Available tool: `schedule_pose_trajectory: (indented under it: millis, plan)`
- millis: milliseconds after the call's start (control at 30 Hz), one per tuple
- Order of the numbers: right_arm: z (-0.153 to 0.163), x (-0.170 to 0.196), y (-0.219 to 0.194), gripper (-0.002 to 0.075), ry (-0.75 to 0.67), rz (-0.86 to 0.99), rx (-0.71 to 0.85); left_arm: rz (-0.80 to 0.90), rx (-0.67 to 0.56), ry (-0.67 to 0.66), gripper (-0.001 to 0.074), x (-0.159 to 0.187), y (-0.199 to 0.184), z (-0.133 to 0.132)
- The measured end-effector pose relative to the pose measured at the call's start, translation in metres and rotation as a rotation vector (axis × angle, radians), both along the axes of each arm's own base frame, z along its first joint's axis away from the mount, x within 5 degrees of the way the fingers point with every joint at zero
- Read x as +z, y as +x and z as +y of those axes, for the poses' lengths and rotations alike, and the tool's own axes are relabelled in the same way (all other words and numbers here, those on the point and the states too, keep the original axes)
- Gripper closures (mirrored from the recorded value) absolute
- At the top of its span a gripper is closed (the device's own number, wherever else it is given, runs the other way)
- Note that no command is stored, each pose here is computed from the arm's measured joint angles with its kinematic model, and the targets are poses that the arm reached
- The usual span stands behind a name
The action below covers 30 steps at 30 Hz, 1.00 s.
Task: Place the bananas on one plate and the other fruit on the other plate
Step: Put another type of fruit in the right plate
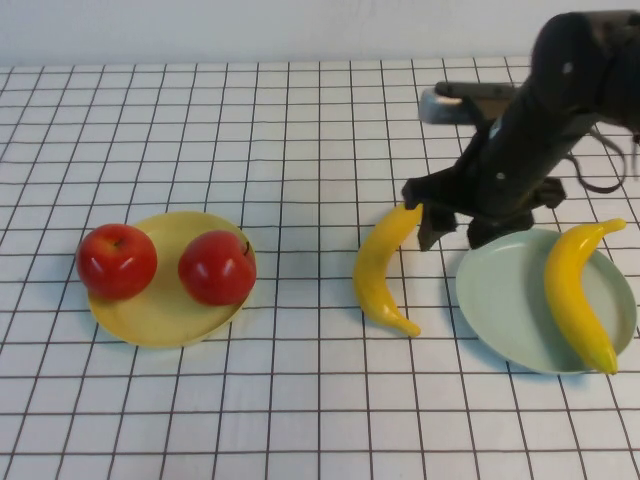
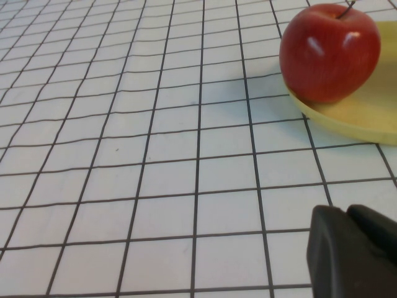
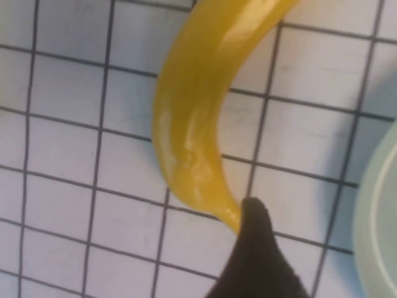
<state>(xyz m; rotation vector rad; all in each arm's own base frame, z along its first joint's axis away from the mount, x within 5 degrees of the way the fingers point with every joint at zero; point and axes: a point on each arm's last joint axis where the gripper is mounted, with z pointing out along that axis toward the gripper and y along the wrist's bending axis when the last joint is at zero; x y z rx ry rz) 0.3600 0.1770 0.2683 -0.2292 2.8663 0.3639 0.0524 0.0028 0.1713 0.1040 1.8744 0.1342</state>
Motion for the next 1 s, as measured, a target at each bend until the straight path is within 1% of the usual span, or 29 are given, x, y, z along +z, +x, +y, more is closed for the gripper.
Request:
schedule_pose_trajectory:
  millis: [200,367,500,600,867,1000]
  plan:
    - [0.048,-0.028,0.013,0.0299,-0.052,0.084,0.038,0.000,0.000,0.000,0.0736,0.000,0.000,0.000]
    - [0.086,-0.037,0.024,0.0299,-0.123,0.047,0.090,0.000,0.000,0.000,0.0737,0.000,0.000,0.000]
    - [0.108,-0.049,0.033,0.0299,-0.134,0.014,0.114,0.000,0.000,0.000,0.0736,0.000,0.000,0.000]
    - [0.117,-0.050,0.035,0.0299,-0.132,0.004,0.122,0.000,0.000,0.000,0.0736,0.000,0.000,0.000]
    - [0.118,-0.050,0.035,0.0300,-0.135,0.014,0.121,0.000,0.000,0.000,0.0736,0.000,0.000,0.000]
    - [0.118,-0.050,0.035,0.0318,-0.135,0.014,0.121,0.000,0.000,0.000,0.0736,0.000,0.000,0.000]
